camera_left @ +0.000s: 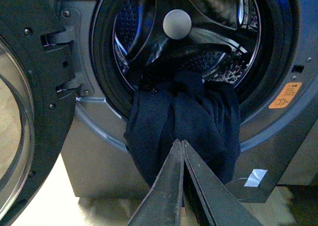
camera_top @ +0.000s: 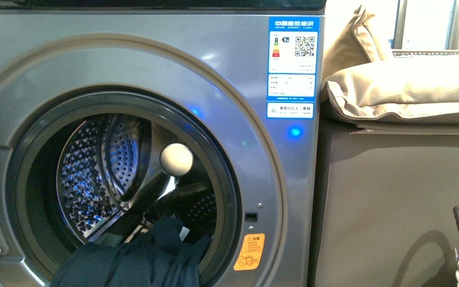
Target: Put clothes into washing machine
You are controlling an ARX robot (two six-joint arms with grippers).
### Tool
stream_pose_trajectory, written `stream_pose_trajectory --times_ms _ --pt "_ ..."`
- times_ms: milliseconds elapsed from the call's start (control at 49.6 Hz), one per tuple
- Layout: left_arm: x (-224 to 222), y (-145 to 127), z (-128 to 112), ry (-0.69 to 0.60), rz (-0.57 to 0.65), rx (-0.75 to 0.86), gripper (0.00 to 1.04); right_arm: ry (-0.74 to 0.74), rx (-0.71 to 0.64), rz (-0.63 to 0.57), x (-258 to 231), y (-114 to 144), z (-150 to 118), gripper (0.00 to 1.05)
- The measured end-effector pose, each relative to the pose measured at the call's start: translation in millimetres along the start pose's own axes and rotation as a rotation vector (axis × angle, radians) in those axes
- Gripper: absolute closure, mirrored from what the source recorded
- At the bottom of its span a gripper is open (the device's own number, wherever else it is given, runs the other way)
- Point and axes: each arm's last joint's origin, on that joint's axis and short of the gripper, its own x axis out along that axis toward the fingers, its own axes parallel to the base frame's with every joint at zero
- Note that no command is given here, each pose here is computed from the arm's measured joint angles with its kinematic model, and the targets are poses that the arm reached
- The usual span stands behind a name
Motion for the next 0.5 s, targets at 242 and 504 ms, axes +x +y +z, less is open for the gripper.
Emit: stream_pose_trajectory --times_ms 242,504 --pt "-11 0 -3 0.006 0.000 0.000 1.01 0.000 0.000 0.001 0 0 0 1.02" --pt "-11 0 -3 0.008 0.000 0.000 1.01 0.000 0.000 0.000 0 0 0 1.02"
